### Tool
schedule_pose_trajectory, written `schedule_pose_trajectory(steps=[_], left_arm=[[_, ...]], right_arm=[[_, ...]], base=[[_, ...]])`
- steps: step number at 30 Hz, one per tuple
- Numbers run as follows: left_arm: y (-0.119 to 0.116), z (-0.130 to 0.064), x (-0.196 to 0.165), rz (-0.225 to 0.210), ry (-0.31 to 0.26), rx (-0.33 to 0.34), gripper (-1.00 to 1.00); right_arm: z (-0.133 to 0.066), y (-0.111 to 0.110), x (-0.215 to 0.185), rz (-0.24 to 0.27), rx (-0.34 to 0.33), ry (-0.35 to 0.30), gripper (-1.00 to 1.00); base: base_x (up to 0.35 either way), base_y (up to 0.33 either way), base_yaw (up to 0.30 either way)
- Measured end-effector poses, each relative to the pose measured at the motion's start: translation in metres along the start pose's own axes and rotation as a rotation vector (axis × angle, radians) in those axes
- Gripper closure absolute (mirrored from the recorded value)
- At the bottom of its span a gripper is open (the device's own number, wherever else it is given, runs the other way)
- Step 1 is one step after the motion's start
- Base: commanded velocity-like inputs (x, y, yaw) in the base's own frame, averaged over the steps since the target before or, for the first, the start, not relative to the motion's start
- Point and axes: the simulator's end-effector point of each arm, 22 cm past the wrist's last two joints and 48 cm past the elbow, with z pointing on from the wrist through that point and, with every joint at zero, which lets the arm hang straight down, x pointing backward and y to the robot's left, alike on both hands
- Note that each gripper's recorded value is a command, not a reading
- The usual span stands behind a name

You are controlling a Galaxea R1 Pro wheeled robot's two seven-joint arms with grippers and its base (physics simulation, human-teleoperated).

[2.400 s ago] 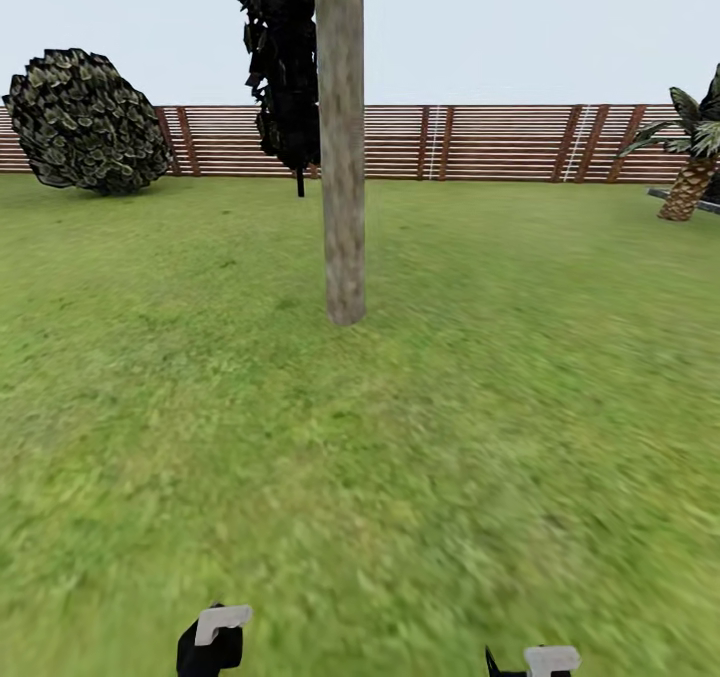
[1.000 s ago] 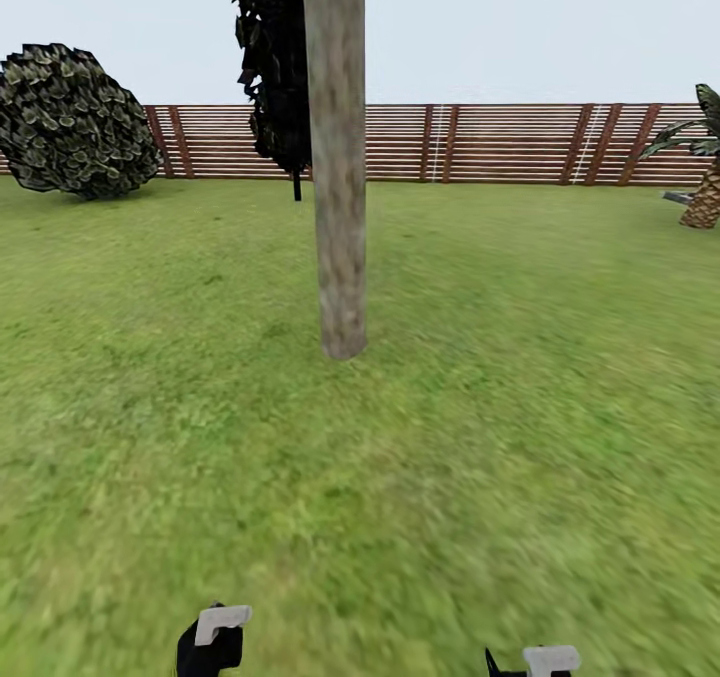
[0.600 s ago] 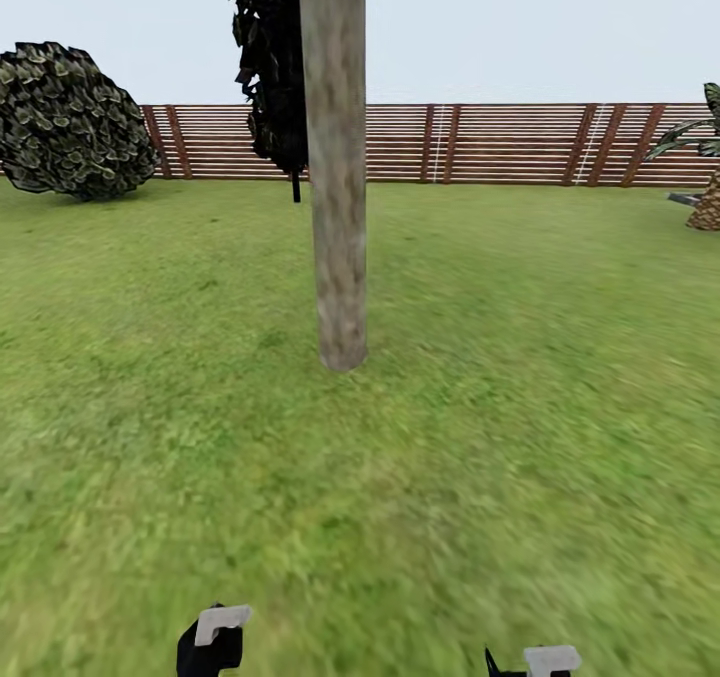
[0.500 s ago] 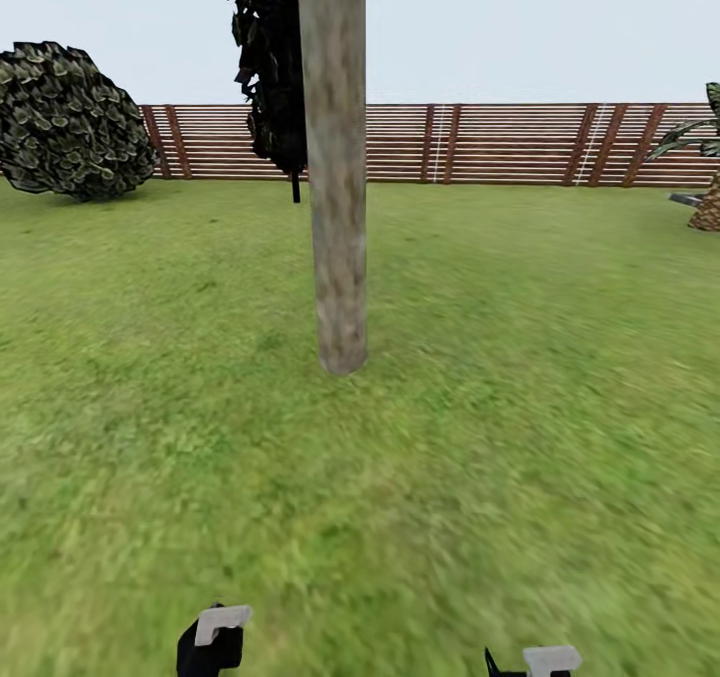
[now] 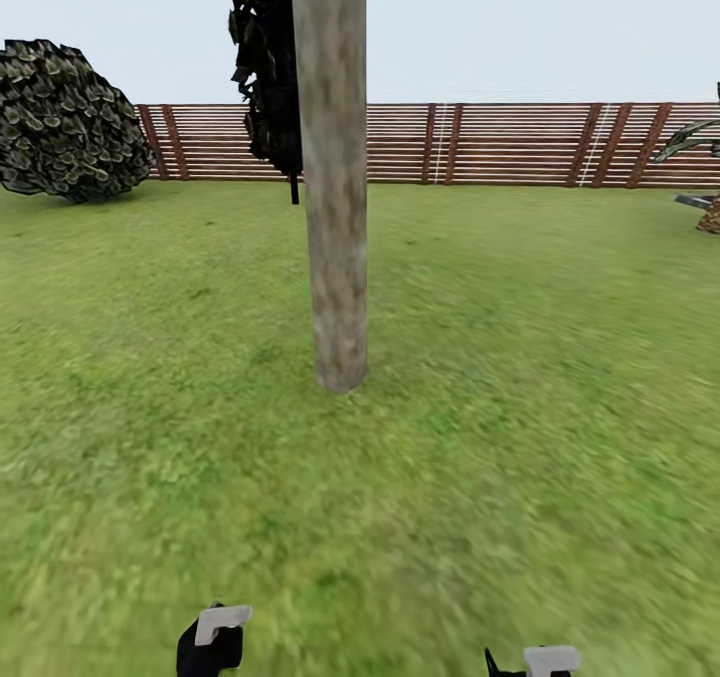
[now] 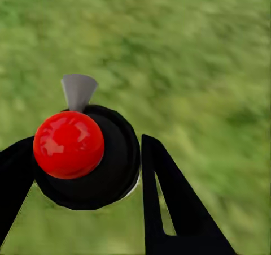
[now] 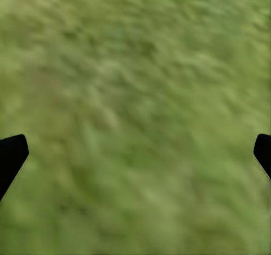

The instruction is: In the garden, pick up the pesticide atomizer on the floor and spray pesticide onto both trees until each tree trunk is fully covered.

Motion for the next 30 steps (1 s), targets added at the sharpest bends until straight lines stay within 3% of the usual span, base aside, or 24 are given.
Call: schedule_pose_trajectory(steps=[5,9,16,23,30], left_arm=[[0.004,0.002,-0.004,0.002,-0.003,-0.001,1.00],[0.025,-0.003,0.002,-0.022,-0.010,-0.056,1.00],[0.029,-0.004,-0.004,0.004,-0.044,-0.058,1.00],[0.018,0.002,-0.019,0.036,-0.071,-0.012,1.00],[0.004,0.013,-0.040,0.077,-0.079,0.047,1.00]], right_arm=[[0.002,0.007,-0.007,-0.005,-0.017,-0.015,-1.00],[0.007,0.008,-0.018,0.044,0.017,-0.042,-1.00],[0.010,0.005,-0.032,0.087,0.068,-0.084,-1.00],[0.013,0.004,-0.054,0.097,0.079,-0.145,-1.00],[0.024,0.011,-0.101,0.062,0.032,-0.240,-1.00]], base=[[0.205,0.000,0.000],[0.000,0.000,0.000],[0.000,0.000,0.000],[0.000,0.000,0.000],[0.000,0.000,0.000]])
